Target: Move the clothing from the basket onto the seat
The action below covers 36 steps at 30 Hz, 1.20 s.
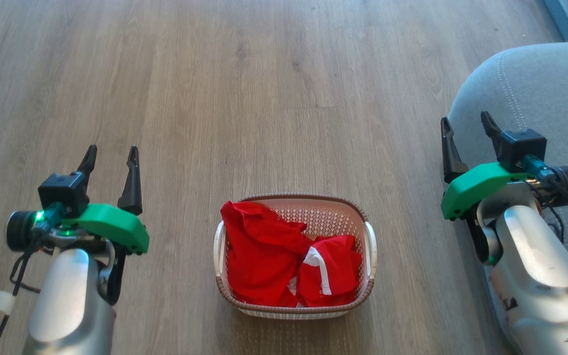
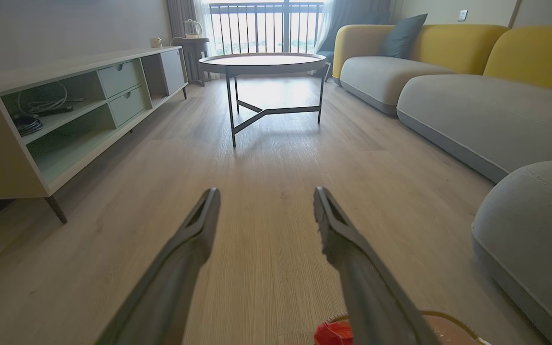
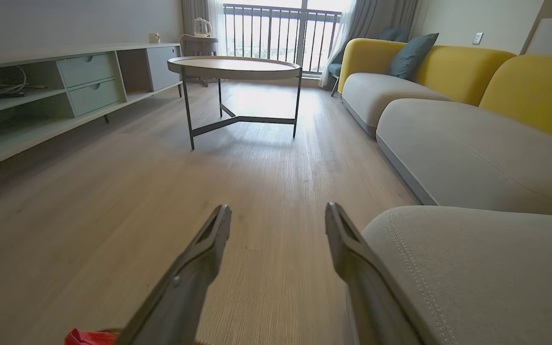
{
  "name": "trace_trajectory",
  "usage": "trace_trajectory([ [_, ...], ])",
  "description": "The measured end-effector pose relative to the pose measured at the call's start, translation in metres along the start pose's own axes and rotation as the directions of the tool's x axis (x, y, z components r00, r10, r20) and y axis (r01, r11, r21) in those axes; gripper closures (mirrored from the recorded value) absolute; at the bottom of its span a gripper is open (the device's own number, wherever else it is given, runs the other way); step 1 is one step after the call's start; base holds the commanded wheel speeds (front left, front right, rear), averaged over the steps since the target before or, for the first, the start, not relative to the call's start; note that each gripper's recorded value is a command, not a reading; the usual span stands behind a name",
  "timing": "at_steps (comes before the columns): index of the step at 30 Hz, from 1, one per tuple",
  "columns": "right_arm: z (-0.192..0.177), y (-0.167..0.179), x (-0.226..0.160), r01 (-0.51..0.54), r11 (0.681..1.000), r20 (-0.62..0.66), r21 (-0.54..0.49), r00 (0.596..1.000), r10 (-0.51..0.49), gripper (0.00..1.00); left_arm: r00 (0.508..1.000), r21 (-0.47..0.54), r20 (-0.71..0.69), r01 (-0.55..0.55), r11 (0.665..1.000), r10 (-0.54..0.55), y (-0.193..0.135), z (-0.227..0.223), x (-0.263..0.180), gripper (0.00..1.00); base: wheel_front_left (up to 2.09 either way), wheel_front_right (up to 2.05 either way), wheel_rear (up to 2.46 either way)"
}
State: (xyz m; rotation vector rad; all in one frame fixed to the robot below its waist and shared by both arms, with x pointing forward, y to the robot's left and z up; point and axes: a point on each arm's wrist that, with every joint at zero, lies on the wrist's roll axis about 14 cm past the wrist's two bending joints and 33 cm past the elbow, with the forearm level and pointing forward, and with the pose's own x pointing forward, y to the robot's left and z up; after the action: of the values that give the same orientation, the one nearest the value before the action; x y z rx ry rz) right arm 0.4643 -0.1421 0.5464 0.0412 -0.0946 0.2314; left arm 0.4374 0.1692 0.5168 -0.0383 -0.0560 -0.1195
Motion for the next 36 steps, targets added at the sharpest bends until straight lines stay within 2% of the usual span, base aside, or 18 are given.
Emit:
trace_trajectory([
  [28,0.006,-0.009,0.002,0.03,0.999,0.025,0.021,0.999,-0.03,0.0,0.999,-0.033,-0.032,-0.013,0.999,0.012,0.002,-0.012,-0.001,0.0,0.0,0.0,0.0],
  [36,-0.002,-0.009,0.009,0.028,0.999,0.019,0.031,0.999,-0.029,0.0,0.997,-0.05,-0.083,0.006,0.999,-0.01,-0.005,-0.033,0.004,0.0,0.0,0.0,0.0],
])
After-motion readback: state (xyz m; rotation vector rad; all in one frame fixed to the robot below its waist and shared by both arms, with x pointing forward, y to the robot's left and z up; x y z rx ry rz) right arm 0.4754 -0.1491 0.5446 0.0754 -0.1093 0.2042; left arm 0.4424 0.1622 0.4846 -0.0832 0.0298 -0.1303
